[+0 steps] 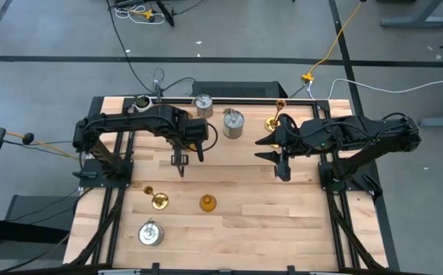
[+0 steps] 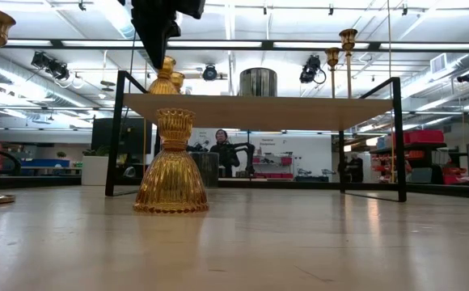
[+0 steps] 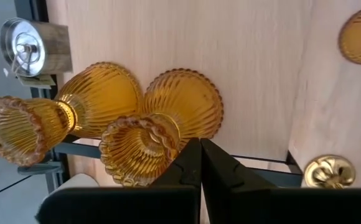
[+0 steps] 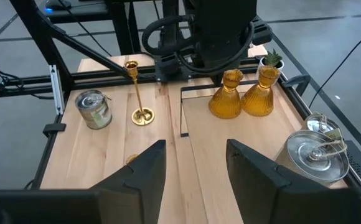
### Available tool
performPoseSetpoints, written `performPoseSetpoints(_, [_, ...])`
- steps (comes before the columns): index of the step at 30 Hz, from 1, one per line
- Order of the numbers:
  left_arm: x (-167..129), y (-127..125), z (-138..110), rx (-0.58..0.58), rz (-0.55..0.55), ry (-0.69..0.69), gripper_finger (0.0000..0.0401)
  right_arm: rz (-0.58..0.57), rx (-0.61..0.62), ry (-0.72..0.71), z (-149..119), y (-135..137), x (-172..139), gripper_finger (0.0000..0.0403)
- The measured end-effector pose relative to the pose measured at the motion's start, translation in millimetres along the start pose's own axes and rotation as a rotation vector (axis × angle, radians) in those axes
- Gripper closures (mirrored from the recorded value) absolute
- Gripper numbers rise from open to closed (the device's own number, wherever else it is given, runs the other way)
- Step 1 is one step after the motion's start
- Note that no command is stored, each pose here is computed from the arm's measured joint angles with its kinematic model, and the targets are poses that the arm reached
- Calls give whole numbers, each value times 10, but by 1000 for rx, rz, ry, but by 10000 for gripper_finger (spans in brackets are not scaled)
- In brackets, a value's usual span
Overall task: Pick & Place candle stick holders
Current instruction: Put the left glass candle holder on the shelf aligned with the other glass candle holder, then put the candle holder on the shelf aligned with the other candle holder
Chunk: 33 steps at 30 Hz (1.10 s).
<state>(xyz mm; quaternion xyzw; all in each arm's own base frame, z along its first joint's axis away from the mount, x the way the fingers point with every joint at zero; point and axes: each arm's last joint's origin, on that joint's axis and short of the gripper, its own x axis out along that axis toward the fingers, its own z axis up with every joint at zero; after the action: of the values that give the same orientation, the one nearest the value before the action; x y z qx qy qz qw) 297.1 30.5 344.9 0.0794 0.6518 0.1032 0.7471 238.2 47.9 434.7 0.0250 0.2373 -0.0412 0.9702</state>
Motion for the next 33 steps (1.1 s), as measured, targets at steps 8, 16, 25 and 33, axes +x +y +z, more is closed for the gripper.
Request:
performPoseSetpoints(8, [8, 33, -10, 0, 11, 10, 396, -1, 0, 0, 0, 0, 0, 234])
performPoseSetpoints(16, [-52, -3, 1, 9, -26, -10, 395, -1, 0, 0, 0, -1, 0, 234])
performPoseSetpoints(25, [-402, -119, 88, 29, -91, -180, 396, 0, -2, 0, 0, 0, 0, 234])
performPoseSetpoints(33, [-545, -352, 135, 112, -99, -278, 396, -30, -14, -16, 7, -18, -36, 235])
